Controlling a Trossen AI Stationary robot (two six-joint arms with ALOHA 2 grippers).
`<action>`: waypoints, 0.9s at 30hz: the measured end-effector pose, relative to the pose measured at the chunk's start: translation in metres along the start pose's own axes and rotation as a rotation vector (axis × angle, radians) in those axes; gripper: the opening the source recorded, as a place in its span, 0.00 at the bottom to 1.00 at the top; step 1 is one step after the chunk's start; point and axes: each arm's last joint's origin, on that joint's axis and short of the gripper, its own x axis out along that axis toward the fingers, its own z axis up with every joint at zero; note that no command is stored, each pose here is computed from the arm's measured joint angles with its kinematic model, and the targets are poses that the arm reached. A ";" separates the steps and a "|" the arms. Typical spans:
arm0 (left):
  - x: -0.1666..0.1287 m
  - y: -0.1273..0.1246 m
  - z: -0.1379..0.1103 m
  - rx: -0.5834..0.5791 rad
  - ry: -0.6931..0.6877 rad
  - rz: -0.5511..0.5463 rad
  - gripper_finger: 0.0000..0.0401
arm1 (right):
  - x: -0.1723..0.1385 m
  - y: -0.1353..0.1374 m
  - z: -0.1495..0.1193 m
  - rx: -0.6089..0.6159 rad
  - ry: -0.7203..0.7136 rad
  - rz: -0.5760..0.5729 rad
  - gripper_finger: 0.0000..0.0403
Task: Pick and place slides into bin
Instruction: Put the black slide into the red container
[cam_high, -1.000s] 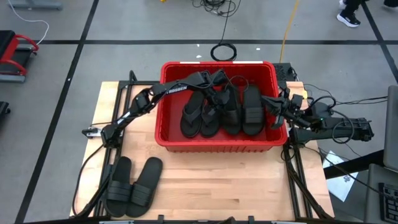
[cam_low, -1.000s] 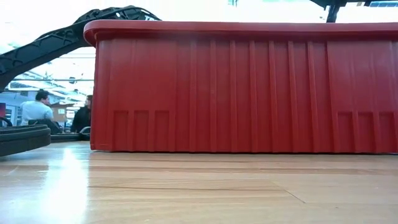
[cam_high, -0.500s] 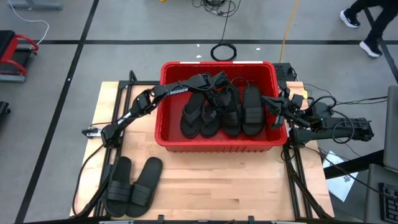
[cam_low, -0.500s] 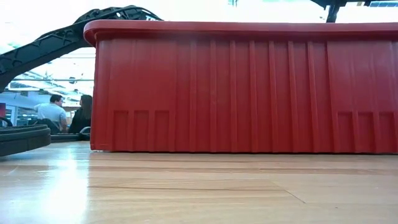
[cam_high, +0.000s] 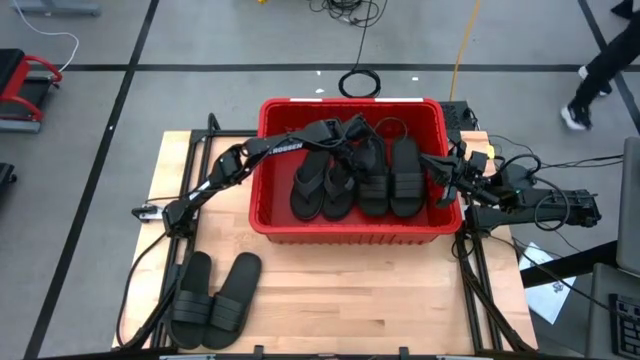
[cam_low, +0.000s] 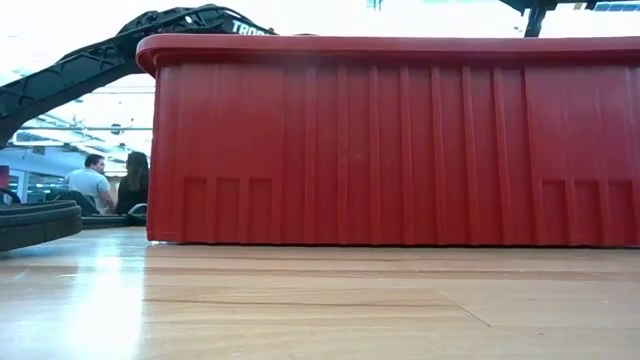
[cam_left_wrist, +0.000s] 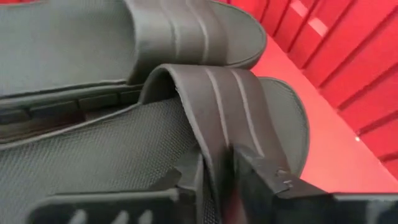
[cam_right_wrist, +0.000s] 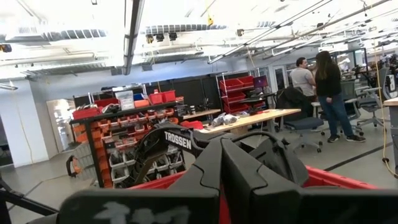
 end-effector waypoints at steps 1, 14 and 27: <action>0.000 0.000 0.000 -0.013 0.000 0.001 0.21 | 0.000 0.000 0.000 0.000 0.000 0.000 0.00; -0.012 -0.008 0.019 0.003 0.013 0.091 0.43 | 0.000 0.000 0.000 -0.001 0.002 0.000 0.00; -0.074 -0.026 0.064 0.075 -0.021 0.254 0.43 | 0.000 0.000 -0.002 -0.015 0.016 -0.002 0.00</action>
